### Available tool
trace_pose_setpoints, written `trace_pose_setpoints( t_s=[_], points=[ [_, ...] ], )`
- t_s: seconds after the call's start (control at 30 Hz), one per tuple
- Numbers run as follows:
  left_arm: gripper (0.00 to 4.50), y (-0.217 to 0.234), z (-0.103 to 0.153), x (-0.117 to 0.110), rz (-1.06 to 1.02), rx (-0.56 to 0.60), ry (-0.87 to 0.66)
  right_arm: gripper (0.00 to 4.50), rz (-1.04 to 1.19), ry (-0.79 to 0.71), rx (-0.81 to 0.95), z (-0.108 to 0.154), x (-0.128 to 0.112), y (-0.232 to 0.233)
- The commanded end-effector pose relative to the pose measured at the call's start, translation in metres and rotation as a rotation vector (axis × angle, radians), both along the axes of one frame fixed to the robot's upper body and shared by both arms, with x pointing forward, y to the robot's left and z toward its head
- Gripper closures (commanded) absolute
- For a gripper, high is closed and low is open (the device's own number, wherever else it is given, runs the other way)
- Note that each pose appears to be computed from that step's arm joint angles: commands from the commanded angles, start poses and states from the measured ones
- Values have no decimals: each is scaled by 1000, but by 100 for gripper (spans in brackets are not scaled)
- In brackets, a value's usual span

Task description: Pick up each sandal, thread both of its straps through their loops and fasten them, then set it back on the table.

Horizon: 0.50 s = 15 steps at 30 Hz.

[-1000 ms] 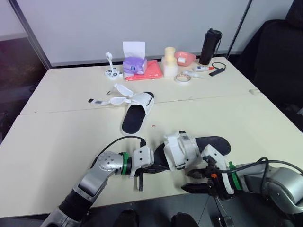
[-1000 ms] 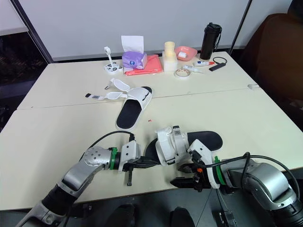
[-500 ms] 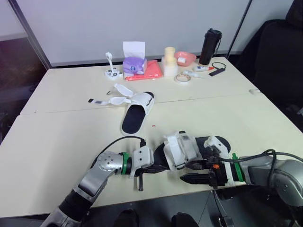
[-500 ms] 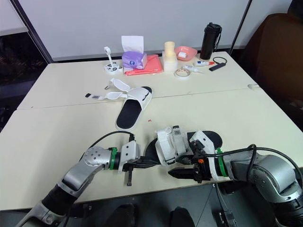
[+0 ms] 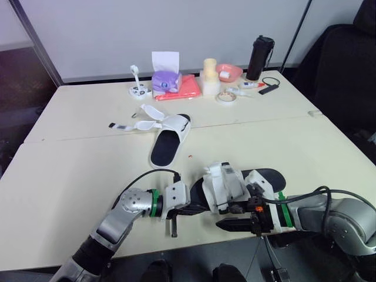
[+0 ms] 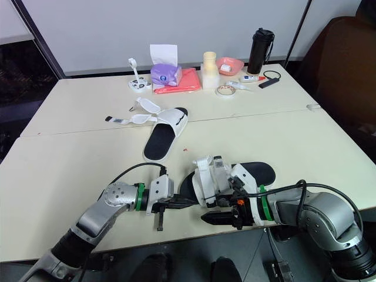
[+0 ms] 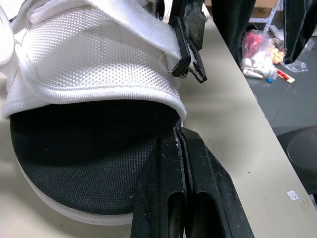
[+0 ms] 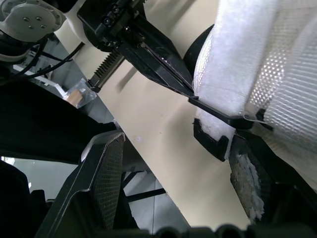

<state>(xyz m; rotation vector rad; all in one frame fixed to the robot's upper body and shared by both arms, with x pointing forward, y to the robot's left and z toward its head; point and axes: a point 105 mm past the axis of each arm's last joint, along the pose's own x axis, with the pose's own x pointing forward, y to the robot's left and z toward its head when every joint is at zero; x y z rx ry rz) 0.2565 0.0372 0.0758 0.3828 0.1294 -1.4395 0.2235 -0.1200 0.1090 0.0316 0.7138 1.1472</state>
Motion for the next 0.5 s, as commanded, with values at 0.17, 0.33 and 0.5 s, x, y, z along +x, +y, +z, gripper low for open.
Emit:
trace_pose_setpoints(
  t_s=[0.17, 0.33, 0.5],
  points=[
    [450, 4, -18, -4, 19, 59, 54, 201, 11, -44, 38, 12, 5, 6],
    [450, 3, -18, -4, 17, 57, 54, 439, -1, -30, 33, 8, 7, 5],
    [450, 4, -18, -3, 19, 57, 54, 449, 0, -17, 15, 4, 6, 5]
  ],
)
